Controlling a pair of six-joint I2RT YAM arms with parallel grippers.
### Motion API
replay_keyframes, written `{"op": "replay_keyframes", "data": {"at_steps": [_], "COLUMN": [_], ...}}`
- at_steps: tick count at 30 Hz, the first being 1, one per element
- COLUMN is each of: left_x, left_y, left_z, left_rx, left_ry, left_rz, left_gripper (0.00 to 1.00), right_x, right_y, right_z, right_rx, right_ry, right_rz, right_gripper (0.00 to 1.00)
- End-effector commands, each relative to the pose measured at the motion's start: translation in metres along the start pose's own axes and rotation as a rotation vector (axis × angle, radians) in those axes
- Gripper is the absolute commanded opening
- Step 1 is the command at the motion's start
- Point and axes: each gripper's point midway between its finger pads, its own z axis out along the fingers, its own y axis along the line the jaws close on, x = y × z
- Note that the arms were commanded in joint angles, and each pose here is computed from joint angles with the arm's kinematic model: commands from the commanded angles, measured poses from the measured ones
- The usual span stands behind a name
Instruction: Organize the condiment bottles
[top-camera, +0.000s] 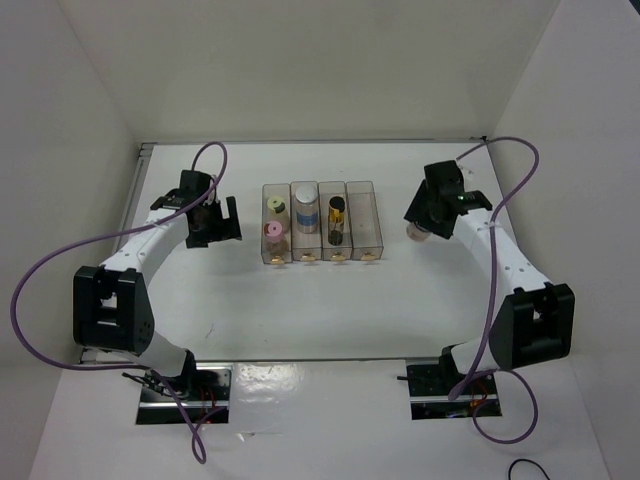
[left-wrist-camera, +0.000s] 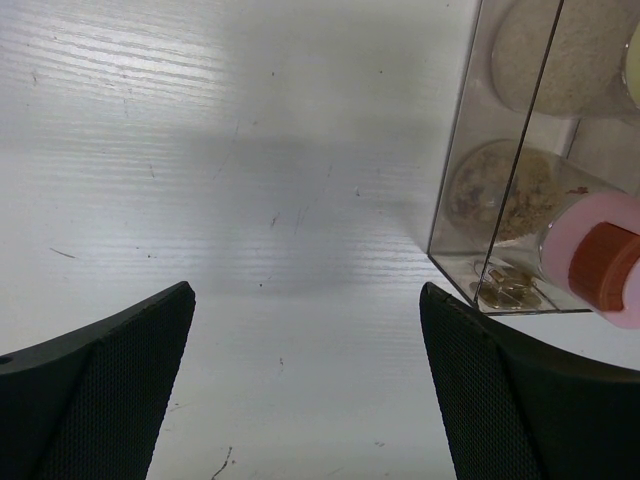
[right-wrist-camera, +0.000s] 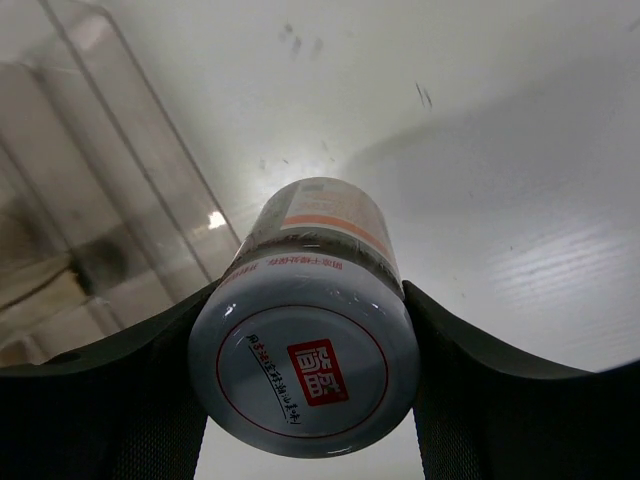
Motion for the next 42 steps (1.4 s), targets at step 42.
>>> {"op": "replay_keyframes", "data": {"at_steps": [42], "left_x": [-0.011], "left_y": [-0.004], "left_z": [-0.023], "left_rx": [0.036], "left_ry": [-0.05], "left_rz": [0.005], "left_gripper": [0.99], "right_x": [0.01], "right_y": [0.168], "right_z": [0.045], "right_rx": [-0.257], "right_ry": [-0.012], "right_rz": [-0.373], "right_gripper": [0.15]}}
